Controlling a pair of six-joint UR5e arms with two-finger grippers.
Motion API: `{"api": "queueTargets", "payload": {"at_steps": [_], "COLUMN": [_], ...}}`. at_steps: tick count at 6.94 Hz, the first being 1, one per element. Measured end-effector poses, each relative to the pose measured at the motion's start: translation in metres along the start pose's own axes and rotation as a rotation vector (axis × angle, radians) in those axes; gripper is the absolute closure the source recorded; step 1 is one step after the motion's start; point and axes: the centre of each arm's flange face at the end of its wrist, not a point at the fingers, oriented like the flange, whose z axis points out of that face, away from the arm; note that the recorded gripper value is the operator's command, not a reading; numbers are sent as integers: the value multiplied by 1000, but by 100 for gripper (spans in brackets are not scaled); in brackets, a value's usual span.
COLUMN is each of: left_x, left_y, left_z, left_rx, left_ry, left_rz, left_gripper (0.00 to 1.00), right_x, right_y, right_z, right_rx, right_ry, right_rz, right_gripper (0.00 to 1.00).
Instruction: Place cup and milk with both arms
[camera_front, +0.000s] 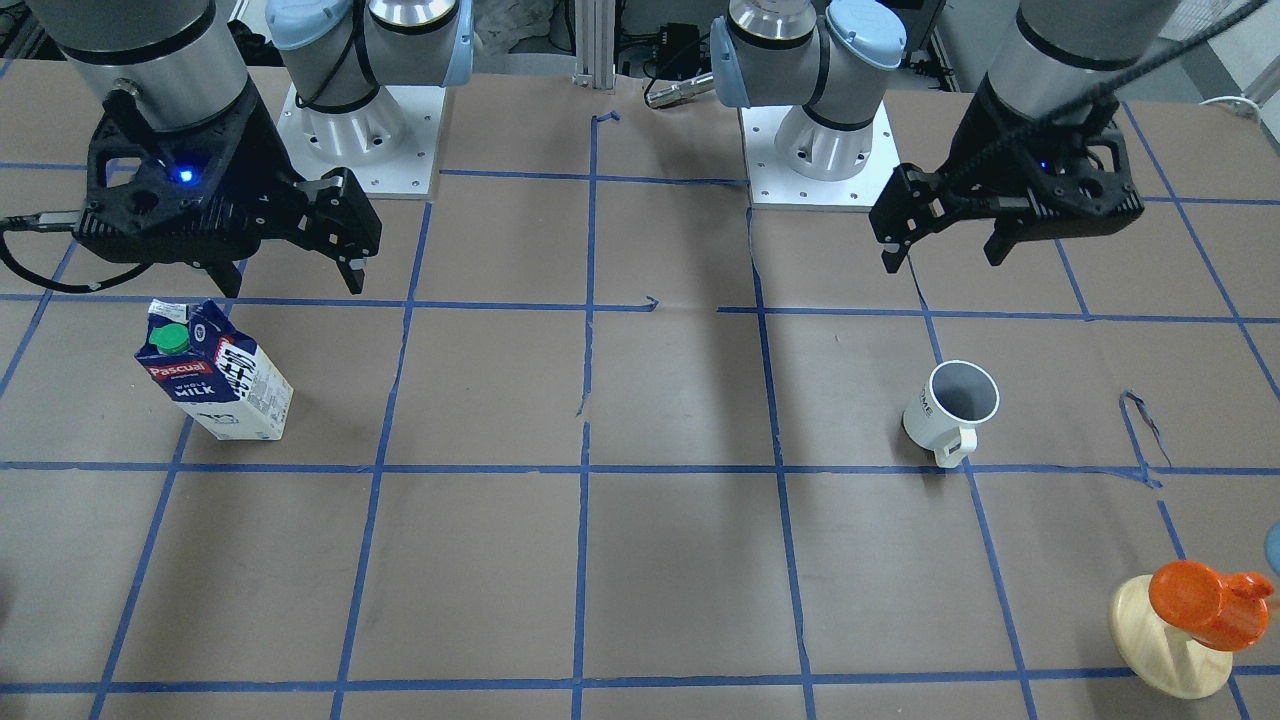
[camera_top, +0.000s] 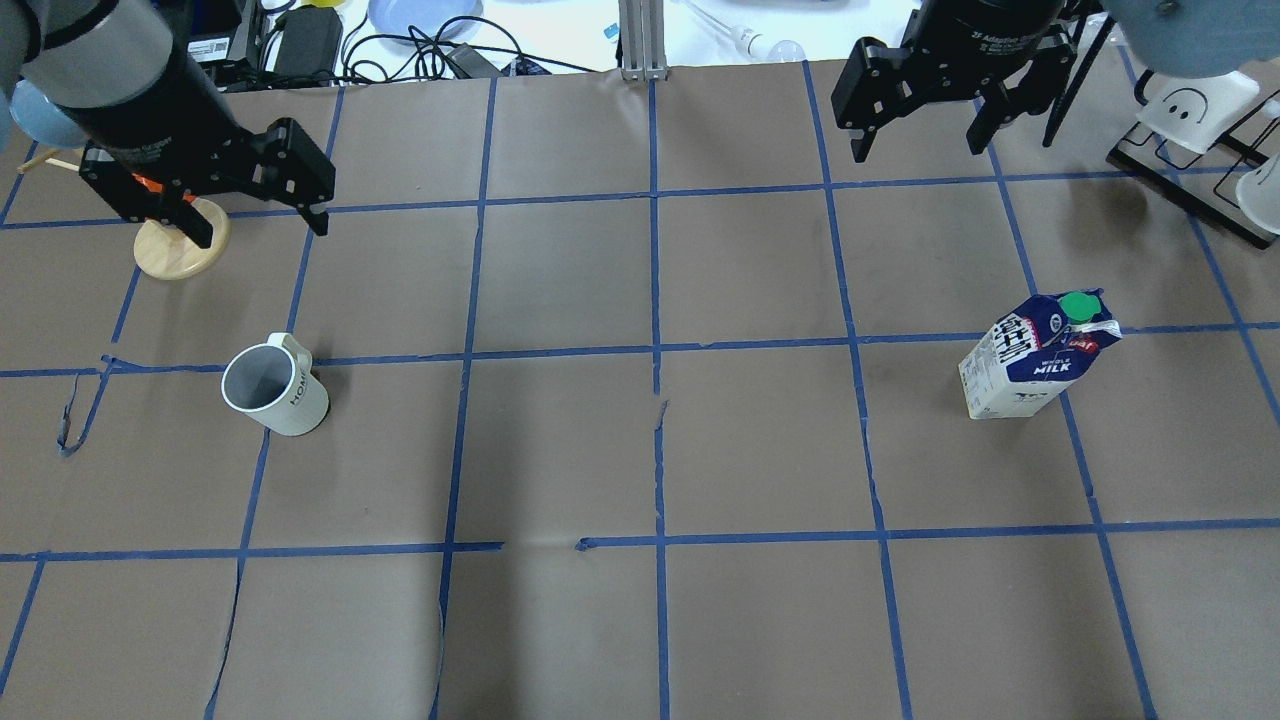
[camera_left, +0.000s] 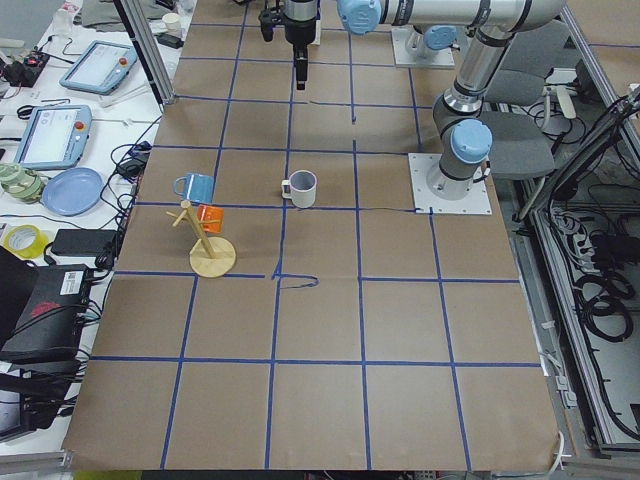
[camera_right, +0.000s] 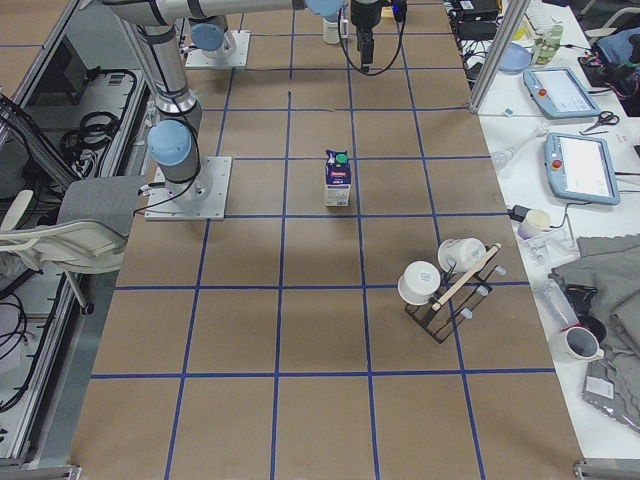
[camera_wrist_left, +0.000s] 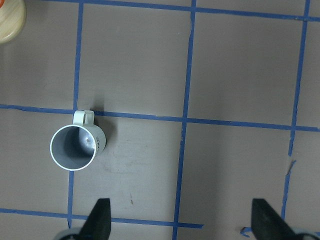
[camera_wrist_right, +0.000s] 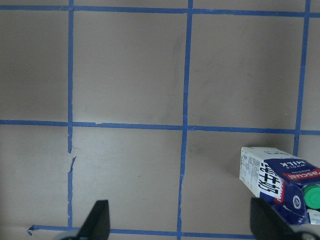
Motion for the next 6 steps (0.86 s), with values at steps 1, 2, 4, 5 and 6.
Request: {"api": "queueTargets", "payload": {"at_steps": [1,2,4,5,6], "left_x": [-24,-39,-63,-73,-80], "left_y": [-5,-15,-23,-23,-24], "left_z": [36,81,176,208,226], "left_rx": [-41,-47,-46,-53,-65], "left_ry": [12,38,56,61,67], "left_rz": [9,34,55,54,62], "left_gripper": [0,0,0,1,12], "right_x": [0,0,-1,-1,-1], "right_y": [0,0,0,0,1], "right_z": [0,0,0,0,0], "right_rx": [-1,-1,-2,-2,-3], "right_ry": [1,2,2,2,2], "right_rz": [0,-1,-2,-2,-2], "right_gripper": [0,0,0,0,0]}}
